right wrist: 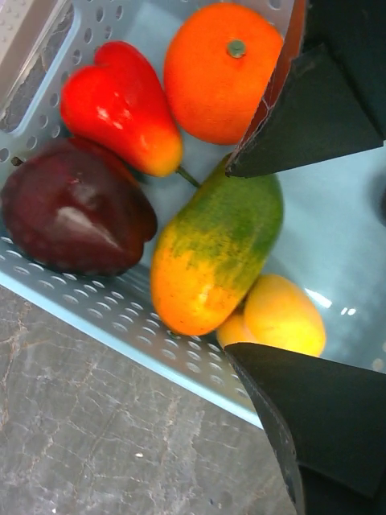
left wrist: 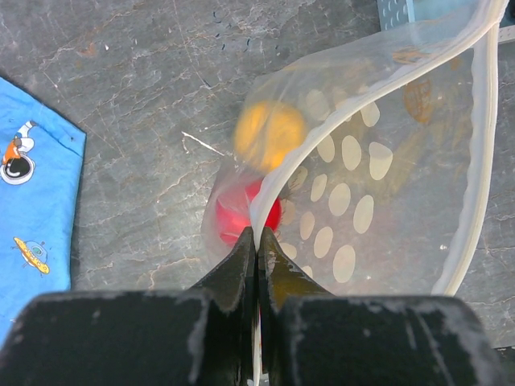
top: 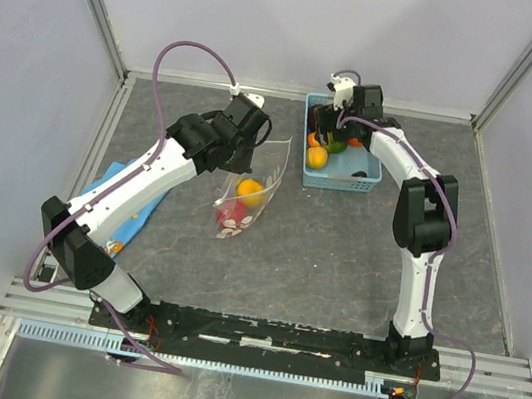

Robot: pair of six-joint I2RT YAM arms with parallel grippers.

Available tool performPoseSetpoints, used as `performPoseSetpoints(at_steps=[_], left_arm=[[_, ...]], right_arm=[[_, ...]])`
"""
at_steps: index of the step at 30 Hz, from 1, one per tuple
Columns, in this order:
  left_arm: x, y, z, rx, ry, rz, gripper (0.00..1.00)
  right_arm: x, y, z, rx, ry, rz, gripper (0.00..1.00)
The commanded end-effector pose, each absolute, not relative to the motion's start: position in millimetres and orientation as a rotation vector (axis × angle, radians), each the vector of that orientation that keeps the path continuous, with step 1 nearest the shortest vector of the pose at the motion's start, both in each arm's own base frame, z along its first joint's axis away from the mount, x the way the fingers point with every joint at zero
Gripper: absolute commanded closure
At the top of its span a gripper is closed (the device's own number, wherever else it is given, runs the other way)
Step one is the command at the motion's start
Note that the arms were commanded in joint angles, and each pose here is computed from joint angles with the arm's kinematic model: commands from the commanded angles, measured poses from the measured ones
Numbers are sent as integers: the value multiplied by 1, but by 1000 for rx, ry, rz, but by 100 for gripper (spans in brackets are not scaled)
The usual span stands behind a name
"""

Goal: Place the food in the zip-top bag and seal the zipper
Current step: Pick up the fake fruit from the bin.

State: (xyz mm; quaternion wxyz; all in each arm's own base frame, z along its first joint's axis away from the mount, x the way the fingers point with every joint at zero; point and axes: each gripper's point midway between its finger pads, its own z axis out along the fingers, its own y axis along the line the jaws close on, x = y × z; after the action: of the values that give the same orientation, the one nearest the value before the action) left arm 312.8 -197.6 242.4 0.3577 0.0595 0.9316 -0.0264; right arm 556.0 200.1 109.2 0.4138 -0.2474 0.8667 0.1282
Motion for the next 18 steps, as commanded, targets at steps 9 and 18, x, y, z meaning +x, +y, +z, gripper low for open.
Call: performPoseSetpoints(at_steps=[9,18], left_arm=[[320,-203,257,170,2368,-109,97],[318,-203,254,185,2368,-117,97]], right_arm=[[557,217,71,-739,2271,428,1],[529,205,57,-736,2391,414,0]])
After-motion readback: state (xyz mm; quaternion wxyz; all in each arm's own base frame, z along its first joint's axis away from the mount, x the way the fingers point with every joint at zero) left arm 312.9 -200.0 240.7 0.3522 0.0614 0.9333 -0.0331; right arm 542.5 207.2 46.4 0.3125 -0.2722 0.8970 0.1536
